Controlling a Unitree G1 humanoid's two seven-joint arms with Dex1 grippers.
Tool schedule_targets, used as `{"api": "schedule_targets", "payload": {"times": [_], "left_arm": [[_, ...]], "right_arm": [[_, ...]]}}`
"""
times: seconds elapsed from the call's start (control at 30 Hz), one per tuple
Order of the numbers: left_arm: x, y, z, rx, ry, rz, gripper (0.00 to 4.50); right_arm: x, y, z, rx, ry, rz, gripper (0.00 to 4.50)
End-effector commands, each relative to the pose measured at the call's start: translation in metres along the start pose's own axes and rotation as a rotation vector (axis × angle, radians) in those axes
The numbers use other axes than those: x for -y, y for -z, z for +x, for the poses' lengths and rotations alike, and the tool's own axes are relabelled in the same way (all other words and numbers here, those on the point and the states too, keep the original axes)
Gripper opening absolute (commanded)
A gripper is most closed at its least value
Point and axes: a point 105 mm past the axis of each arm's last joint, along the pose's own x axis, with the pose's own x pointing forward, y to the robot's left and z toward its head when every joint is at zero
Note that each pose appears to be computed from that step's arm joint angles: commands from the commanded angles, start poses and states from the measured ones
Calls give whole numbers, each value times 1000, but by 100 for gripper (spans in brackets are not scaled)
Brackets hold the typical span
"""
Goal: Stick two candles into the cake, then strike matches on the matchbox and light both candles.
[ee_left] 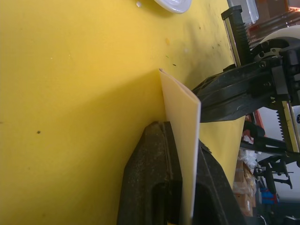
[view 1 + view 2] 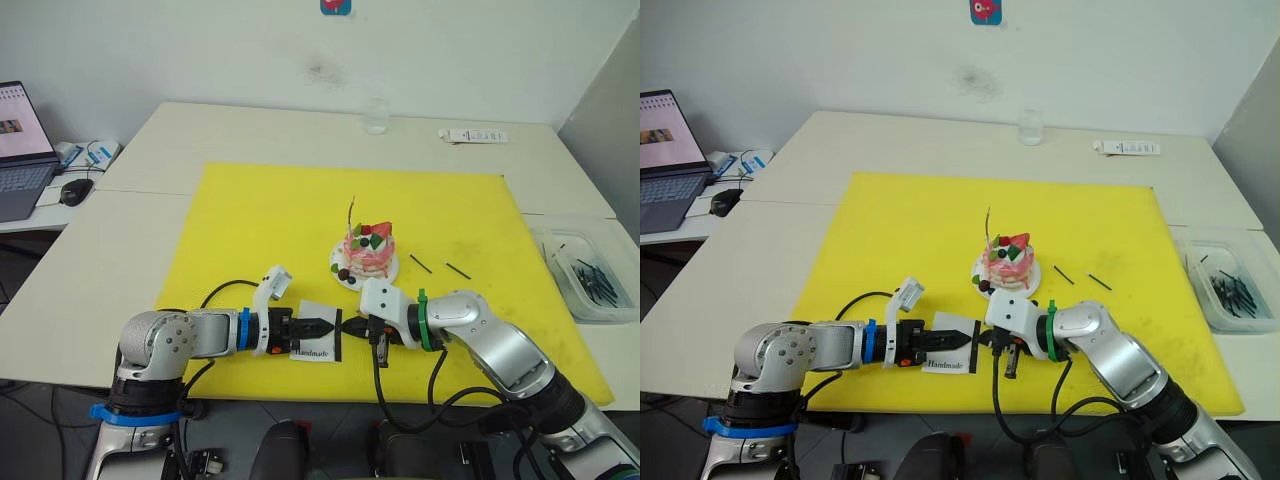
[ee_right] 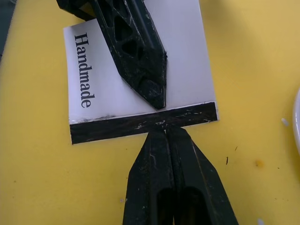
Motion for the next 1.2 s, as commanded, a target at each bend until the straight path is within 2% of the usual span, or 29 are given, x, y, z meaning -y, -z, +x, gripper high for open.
{"api": "schedule_targets", "payload": {"times": [0.03, 0.2, 0.4, 0.73, 0.87, 1.0, 1.13, 1.17, 1.2], "left_arm": [[-5, 16, 6, -53, -16, -14, 5], [5, 3, -2, 26, 36, 50, 5], [32, -15, -14, 141, 173, 145, 5], [65, -29, -31, 226, 323, 252, 5], [65, -33, -32, 241, 321, 256, 0], [63, -36, -29, 251, 301, 265, 0], [63, -38, -27, 272, 288, 269, 0], [62, -38, -27, 276, 283, 269, 0], [61, -38, -27, 280, 275, 266, 0]], "right_arm": [[4, -14, -8, 56, 37, -20, 0], [9, -25, -26, 114, 74, -17, 0], [6, -33, -64, 166, 114, -73, 0], [6, -33, -116, 238, 275, 7, 0], [5, -26, -123, 225, 310, 21, 78], [14, -13, -128, 214, 394, 37, 208], [38, 5, -127, 214, 583, 32, 348], [41, 9, -125, 223, 606, 47, 377], [46, 13, -123, 220, 638, 51, 377]]}}
